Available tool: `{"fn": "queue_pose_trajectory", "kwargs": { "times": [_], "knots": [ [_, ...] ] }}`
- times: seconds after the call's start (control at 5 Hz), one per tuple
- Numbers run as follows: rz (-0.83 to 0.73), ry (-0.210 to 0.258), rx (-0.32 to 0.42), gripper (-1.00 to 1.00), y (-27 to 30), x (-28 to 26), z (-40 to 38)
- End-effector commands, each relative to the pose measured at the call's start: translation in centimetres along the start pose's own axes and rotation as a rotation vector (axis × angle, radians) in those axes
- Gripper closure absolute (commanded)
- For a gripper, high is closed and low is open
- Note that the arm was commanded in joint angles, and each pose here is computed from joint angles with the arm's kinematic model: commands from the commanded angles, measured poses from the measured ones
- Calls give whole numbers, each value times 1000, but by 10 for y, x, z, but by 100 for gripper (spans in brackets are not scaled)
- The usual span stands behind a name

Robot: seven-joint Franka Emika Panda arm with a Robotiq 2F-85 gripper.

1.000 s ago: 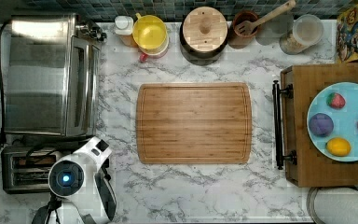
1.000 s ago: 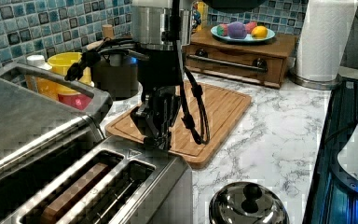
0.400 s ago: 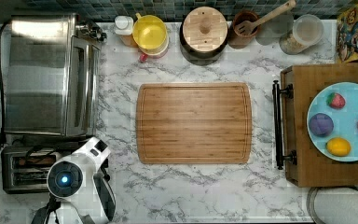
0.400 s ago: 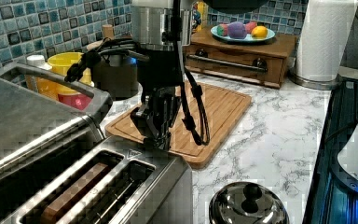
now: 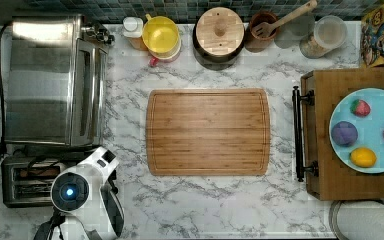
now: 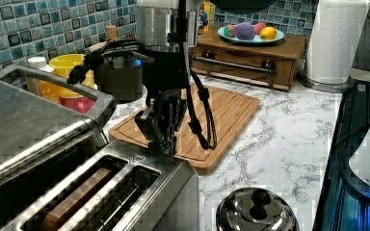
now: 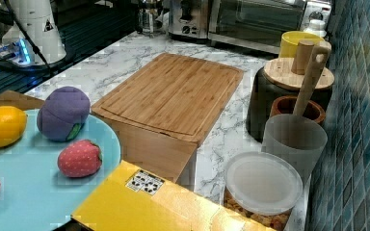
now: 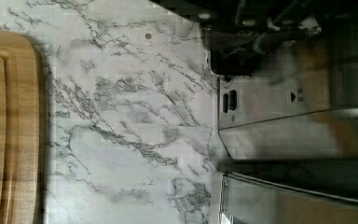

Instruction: Turn on the toaster.

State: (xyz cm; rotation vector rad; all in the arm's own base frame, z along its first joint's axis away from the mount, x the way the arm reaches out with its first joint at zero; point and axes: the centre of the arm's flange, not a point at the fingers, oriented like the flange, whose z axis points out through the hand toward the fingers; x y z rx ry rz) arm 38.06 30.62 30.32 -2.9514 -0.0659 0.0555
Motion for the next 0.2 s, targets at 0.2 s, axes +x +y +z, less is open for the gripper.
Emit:
{"fn": "queue_pose_trajectory", "kwargs": {
  "times": [0.2],
  "knots": [
    [6,-251,-139,100,30,-81,104]
  ]
}}
